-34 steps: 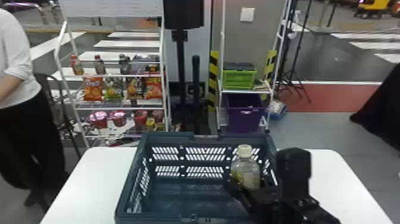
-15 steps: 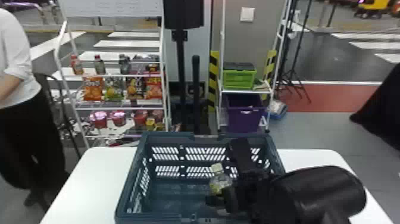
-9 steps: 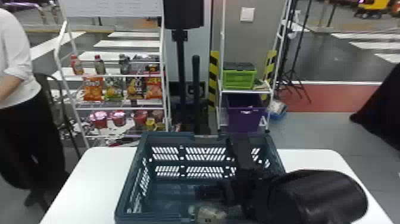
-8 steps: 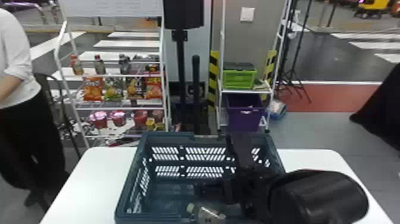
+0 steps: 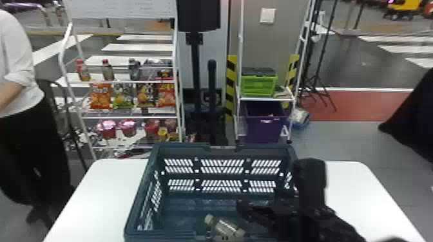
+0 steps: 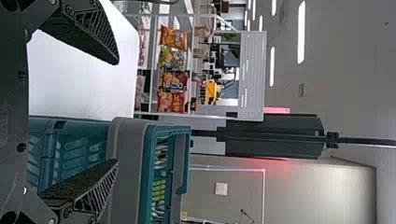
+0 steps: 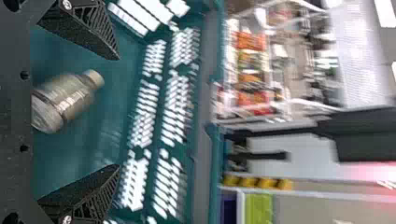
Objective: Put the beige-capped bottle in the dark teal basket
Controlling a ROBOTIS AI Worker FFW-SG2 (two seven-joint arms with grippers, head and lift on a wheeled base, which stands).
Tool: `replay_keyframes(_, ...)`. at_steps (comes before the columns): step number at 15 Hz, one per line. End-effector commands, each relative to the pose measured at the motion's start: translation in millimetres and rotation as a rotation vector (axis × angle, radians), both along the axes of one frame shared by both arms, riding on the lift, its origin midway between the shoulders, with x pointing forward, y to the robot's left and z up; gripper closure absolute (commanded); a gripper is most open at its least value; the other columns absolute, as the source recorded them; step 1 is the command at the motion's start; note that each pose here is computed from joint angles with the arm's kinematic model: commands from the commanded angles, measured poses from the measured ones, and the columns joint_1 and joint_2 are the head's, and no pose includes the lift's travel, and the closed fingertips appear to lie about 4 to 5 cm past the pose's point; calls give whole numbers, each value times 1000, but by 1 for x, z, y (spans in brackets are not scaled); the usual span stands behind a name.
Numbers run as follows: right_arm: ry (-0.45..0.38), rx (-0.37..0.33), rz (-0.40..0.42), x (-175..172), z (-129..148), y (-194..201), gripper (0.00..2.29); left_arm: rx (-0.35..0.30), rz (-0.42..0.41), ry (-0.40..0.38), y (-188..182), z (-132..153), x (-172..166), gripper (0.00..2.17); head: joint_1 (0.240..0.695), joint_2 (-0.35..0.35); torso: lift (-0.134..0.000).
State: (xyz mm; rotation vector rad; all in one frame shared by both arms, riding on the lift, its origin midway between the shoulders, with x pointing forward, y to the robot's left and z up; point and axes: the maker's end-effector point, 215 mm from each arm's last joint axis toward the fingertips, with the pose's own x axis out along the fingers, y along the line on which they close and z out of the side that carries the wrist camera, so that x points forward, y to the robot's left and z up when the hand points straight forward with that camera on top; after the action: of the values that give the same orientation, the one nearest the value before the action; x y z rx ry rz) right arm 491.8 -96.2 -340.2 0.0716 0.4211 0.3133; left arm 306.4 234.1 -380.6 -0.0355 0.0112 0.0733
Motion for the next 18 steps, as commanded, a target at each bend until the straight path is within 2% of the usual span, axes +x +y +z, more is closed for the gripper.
replay_keyframes(1,-201,63,-79,-16,27,-40,73,-1,-2,4,-2,-1,3,137,499,0,0)
replay_keyframes(5,-355,109,-152,-67,35,-87,73,-1,0,10,-3,-4,6,140,499,0,0)
replay_keyframes(7,-401,117,-177,-90,31,-102,73,-1,-1,11,-4,-4,6,140,499,0,0)
replay_keyframes(10,-415,119,-208,-118,14,-119,76,-3,0,9,-4,-4,7,140,499,0,0)
replay_keyframes(13,-375,106,-224,-141,-8,-129,76,-3,0,8,-4,-3,7,140,499,0,0)
replay_keyframes(15,-386,108,-224,-153,-7,-131,80,-4,1,8,-4,-3,7,140,499,0,0)
replay_keyframes(18,-366,99,-222,-167,-22,-134,83,-5,2,3,-4,-1,7,140,499,0,0)
